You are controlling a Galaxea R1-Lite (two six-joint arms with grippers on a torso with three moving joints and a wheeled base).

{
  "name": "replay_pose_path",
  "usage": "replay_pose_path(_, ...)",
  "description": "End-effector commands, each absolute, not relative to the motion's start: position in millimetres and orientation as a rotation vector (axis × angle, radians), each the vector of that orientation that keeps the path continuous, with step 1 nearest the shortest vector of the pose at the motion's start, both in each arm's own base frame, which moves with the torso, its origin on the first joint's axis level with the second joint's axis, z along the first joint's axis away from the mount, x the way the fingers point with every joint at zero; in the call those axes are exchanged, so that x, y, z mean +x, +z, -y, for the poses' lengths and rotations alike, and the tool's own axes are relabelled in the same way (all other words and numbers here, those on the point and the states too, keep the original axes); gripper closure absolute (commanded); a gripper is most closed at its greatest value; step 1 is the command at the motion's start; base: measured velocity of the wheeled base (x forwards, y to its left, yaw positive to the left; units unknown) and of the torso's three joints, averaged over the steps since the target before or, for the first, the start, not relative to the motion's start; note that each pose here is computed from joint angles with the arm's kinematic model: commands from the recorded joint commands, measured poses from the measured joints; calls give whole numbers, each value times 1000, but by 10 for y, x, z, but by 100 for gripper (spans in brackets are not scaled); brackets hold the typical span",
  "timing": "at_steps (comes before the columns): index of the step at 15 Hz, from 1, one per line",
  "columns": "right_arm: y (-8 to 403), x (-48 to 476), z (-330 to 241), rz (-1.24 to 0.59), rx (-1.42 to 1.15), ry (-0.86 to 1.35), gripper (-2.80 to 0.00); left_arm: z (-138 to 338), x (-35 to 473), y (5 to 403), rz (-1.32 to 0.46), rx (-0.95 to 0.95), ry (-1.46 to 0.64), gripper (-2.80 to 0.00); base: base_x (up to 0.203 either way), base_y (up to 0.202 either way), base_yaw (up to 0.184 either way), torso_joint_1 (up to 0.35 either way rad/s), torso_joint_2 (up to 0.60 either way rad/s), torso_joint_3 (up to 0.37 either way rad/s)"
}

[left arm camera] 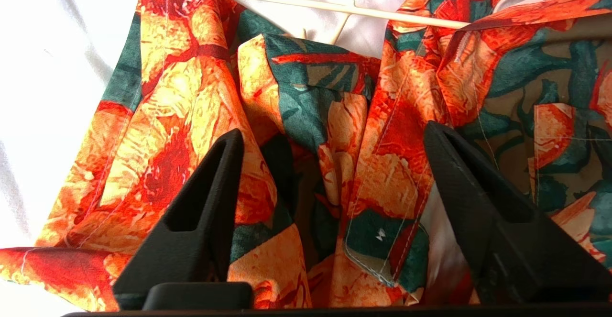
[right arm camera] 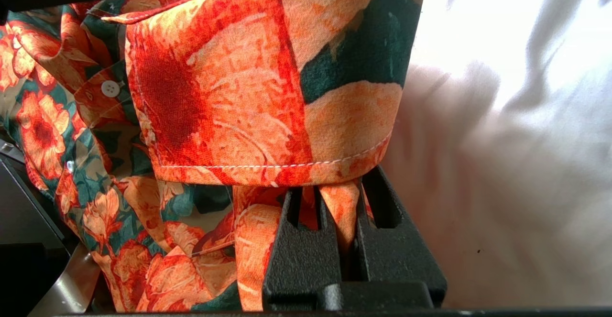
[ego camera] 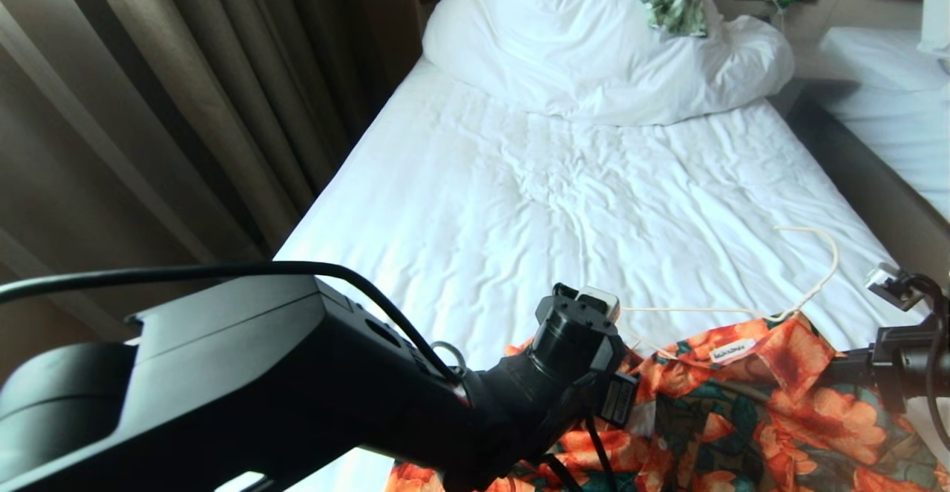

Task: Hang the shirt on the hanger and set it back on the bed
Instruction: Hook the other side of the shirt onto the hanger

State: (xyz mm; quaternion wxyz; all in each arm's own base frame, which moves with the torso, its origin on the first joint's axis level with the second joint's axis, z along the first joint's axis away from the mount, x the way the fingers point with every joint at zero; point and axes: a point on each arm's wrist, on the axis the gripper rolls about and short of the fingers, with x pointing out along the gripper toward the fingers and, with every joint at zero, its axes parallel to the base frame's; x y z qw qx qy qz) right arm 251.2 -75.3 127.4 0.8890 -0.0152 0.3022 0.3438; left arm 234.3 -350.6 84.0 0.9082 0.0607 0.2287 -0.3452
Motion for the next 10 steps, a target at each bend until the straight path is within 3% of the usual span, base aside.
replay_pose_path(1,1309,2493,746,-614,-40,718,0,3519,2358,819,-472,123,-710,-280,0,0,0,0,0,0)
replay_pose_path(9,1335,2476,744,-606,-45,714,0,3719,2517,574,-477,128,-697,-280,0,0,0,0,0,0)
replay_pose_path(10,1339,2472,750,-605,-46,712,0,3719,2534,551,-478,134,-695,0,0,0,0,0,0,0)
